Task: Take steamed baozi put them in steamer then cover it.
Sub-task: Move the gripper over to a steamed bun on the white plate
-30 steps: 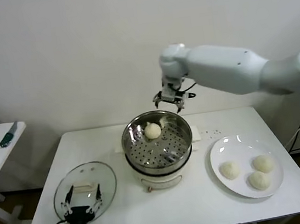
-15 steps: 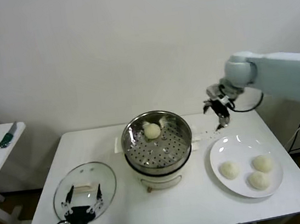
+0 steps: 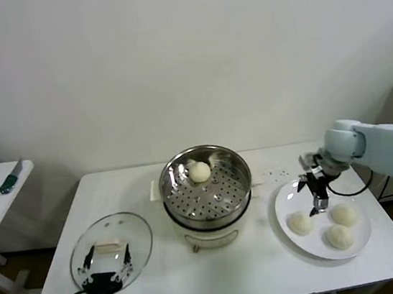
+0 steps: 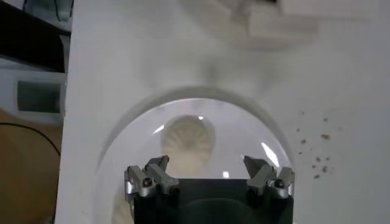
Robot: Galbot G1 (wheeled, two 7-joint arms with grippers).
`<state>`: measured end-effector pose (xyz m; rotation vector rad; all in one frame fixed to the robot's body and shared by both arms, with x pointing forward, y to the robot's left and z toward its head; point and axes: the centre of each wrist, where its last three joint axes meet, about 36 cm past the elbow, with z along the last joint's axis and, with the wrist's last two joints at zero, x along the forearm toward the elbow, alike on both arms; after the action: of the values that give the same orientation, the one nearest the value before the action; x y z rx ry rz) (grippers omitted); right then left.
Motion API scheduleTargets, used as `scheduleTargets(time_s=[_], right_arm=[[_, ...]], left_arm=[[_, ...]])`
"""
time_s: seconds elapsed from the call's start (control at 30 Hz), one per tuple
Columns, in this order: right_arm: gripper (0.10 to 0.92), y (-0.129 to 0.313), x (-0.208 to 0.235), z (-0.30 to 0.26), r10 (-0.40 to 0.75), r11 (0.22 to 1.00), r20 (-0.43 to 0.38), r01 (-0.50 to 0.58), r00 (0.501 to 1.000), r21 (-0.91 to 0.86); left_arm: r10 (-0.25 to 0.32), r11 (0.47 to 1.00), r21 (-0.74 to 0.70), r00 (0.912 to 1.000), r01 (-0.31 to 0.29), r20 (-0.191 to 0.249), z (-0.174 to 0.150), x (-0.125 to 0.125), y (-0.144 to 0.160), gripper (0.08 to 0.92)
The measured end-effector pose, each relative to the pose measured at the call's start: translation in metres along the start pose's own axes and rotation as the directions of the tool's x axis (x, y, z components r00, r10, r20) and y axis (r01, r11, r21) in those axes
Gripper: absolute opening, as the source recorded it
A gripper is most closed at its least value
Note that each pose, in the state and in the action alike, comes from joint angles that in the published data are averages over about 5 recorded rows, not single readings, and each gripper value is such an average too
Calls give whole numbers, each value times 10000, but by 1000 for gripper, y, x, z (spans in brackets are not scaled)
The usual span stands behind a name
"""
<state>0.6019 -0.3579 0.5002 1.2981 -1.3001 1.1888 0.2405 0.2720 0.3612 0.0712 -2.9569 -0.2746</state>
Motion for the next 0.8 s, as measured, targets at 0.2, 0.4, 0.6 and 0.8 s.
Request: scheduleTargets(time_s=[0.2, 0.4, 0.6, 0.8], right_arm=[[823, 0, -26, 3, -201, 9998, -95, 201, 9998, 39], [823, -4, -44, 1, -257, 9996, -113, 258, 9996, 116], [822, -8, -54, -5, -340, 9992, -56, 341, 9994, 224], [774, -10, -57, -5, -432, 9988, -82, 434, 9990, 215]], left_arm=[[-124, 9999, -48, 9999, 124, 18, 1, -4, 4, 823], [-224, 9996, -151, 9997, 225, 98, -1, -6, 8, 823], [-271, 9994, -212, 9995, 275, 148, 0, -9, 7, 823], [-382, 9987, -316, 9989, 391, 268, -3, -13, 10, 823]])
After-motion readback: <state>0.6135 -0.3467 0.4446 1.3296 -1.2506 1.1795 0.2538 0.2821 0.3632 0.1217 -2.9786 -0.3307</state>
